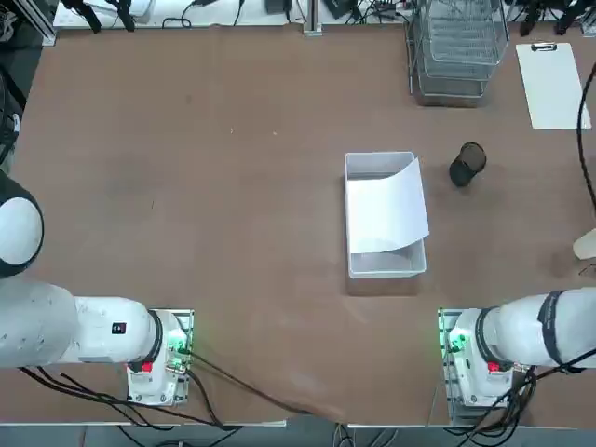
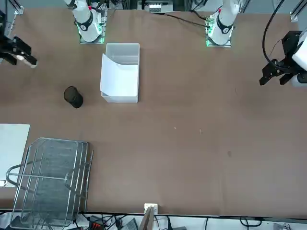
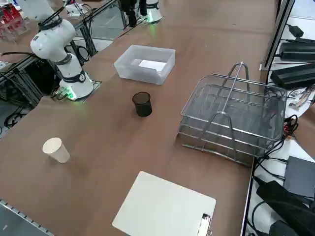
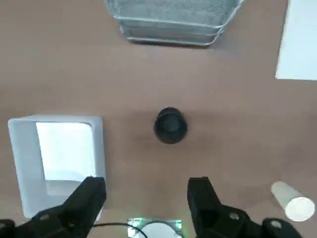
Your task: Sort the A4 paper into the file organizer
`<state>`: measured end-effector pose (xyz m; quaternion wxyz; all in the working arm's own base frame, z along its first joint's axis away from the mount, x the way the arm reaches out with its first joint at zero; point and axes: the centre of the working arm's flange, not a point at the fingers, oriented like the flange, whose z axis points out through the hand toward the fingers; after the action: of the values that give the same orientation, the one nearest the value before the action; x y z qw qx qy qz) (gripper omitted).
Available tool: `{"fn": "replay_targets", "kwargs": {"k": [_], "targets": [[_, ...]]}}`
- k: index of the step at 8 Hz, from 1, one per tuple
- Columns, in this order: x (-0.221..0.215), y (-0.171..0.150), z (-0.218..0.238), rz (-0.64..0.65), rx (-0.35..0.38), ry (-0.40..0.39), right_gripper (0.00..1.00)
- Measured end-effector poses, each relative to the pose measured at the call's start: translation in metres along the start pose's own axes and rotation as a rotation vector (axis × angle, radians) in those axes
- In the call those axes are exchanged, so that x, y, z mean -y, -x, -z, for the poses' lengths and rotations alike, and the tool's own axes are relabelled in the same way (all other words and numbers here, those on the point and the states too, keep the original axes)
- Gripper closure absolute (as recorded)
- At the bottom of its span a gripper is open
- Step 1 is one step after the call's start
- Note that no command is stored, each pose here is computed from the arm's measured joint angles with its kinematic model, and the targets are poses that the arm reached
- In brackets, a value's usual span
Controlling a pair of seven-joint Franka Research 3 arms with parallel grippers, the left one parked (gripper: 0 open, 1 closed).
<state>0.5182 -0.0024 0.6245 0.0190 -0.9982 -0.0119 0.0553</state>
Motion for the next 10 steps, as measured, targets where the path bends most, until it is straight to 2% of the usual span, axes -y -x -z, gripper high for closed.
{"fn": "replay_targets", "kwargs": {"k": [2,5,7,10], "targets": [[0.020,0.001,-0.032,0.023,0.051,-0.044,0.00],[0.027,0.021,-0.082,-0.020,0.025,-0.095,0.00],[0.064,0.034,-0.116,-0.095,0.014,-0.079,0.00],[0.116,0.050,-0.170,-0.063,0.030,-0.034,0.04]]}}
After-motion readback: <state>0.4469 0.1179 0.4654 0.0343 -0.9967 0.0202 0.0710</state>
